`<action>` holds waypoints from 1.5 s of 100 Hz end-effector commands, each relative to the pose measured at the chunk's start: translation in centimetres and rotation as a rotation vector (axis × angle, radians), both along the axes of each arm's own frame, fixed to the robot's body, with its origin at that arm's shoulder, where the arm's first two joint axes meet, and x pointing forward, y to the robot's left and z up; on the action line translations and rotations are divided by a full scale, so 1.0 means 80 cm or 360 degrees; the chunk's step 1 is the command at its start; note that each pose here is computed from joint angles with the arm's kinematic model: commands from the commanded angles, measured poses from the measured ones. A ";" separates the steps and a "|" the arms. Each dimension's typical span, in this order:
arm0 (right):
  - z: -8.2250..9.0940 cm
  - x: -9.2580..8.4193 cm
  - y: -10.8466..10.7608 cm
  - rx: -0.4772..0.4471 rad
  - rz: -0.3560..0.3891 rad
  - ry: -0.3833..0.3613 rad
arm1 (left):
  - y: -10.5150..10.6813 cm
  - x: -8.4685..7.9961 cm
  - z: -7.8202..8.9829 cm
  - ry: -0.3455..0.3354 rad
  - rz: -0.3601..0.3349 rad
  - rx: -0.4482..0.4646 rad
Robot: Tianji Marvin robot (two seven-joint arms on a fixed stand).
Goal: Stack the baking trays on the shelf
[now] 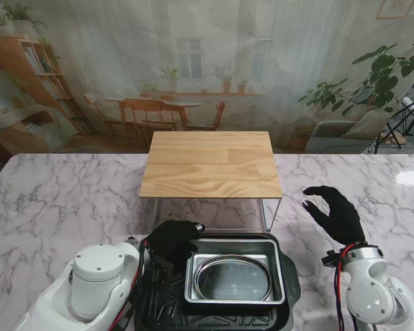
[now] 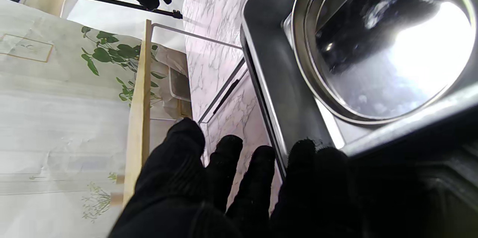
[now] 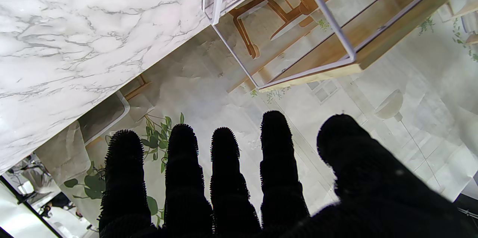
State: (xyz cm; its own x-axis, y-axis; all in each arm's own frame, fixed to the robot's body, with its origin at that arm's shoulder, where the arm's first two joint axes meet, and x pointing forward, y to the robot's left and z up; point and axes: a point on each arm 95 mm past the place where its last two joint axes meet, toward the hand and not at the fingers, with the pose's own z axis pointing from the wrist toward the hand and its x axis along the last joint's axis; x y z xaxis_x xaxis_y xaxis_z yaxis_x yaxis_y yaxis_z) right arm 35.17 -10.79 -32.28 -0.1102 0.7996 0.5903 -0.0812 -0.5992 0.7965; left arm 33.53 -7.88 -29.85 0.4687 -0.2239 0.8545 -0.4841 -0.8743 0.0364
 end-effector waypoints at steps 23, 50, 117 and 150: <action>-0.002 0.001 0.001 -0.0002 0.0012 0.0017 | 0.022 0.007 0.035 -0.0206 -0.0021 -0.0027; -0.002 0.001 0.002 0.0004 0.0017 0.0014 | 0.052 0.003 0.049 -0.0341 0.0003 -0.0025; -0.008 -0.010 0.005 -0.0153 0.0020 0.0096 | 0.147 -0.017 0.011 -0.0503 0.0048 0.0338; -0.009 -0.021 0.005 -0.0305 -0.0006 0.0177 | 0.158 -0.022 0.000 -0.0510 -0.0039 0.0448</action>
State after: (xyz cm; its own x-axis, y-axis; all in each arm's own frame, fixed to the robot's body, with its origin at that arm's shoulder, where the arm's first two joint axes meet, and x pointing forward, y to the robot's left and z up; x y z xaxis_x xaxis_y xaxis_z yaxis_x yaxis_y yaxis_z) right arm 34.02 -10.46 -32.98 -0.0519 0.8939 0.4452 -0.0027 -0.4459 0.8951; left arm 32.12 4.50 -29.38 0.1677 -0.4787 0.8618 -0.4429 -0.8176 -0.3680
